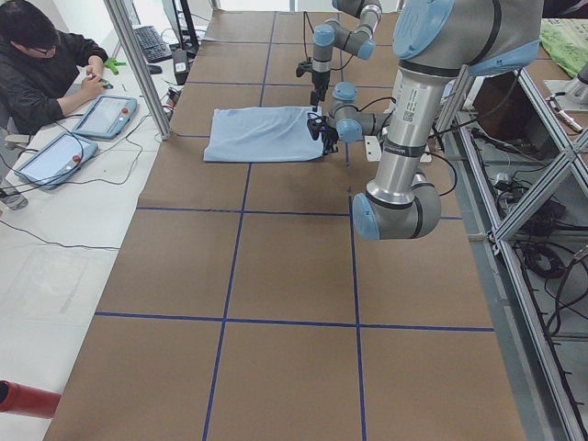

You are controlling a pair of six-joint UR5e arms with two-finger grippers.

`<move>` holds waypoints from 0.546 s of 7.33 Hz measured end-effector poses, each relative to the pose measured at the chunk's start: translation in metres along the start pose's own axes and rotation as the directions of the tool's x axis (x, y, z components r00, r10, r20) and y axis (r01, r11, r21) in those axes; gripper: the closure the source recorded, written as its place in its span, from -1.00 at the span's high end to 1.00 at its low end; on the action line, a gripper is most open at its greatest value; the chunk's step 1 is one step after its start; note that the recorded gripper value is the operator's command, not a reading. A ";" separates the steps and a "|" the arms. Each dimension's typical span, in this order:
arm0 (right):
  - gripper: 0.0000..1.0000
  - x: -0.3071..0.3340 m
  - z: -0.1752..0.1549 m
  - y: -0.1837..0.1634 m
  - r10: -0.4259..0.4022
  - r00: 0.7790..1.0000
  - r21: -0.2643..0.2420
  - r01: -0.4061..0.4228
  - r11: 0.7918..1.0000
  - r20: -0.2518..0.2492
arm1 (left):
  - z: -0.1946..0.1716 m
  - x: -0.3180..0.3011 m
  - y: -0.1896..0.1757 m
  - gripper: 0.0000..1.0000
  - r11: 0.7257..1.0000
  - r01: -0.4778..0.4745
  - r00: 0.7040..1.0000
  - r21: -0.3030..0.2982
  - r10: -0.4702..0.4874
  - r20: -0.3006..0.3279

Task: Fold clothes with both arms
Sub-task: 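Move the right gripper to the other near corner and grasp both corners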

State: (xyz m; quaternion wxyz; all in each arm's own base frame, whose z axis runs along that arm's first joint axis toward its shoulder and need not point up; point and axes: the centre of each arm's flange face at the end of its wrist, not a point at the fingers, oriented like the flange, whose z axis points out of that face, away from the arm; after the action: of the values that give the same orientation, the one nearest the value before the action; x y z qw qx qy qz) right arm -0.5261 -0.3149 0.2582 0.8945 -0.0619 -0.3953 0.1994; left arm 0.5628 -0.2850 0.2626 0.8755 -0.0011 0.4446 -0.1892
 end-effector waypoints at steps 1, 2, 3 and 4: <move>1.00 0.000 0.013 0.009 0.032 0.999 0.021 -0.031 0.999 -0.017 | 0.001 0.000 0.000 -1.00 1.000 -0.001 1.000 0.000 0.001 0.000; 1.00 0.000 0.023 0.009 0.050 0.998 0.042 -0.048 0.998 -0.028 | 0.002 0.000 0.000 -1.00 1.000 -0.002 1.000 0.000 0.002 0.000; 1.00 0.000 0.028 0.007 0.059 0.998 0.057 -0.057 0.997 -0.034 | 0.002 0.000 0.000 -1.00 1.000 -0.002 1.000 0.000 0.002 -0.001; 1.00 0.000 0.034 0.006 0.064 0.997 0.065 -0.061 0.996 -0.044 | 0.002 0.000 0.000 -1.00 1.000 -0.002 1.000 0.000 0.002 -0.002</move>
State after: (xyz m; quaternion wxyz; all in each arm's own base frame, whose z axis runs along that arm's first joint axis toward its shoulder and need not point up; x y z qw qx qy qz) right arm -0.5527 -0.3110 0.2801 0.8981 -0.0503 -0.3661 0.2385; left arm 0.5647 -0.2851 0.2636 0.8754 -0.0005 0.4454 -0.1881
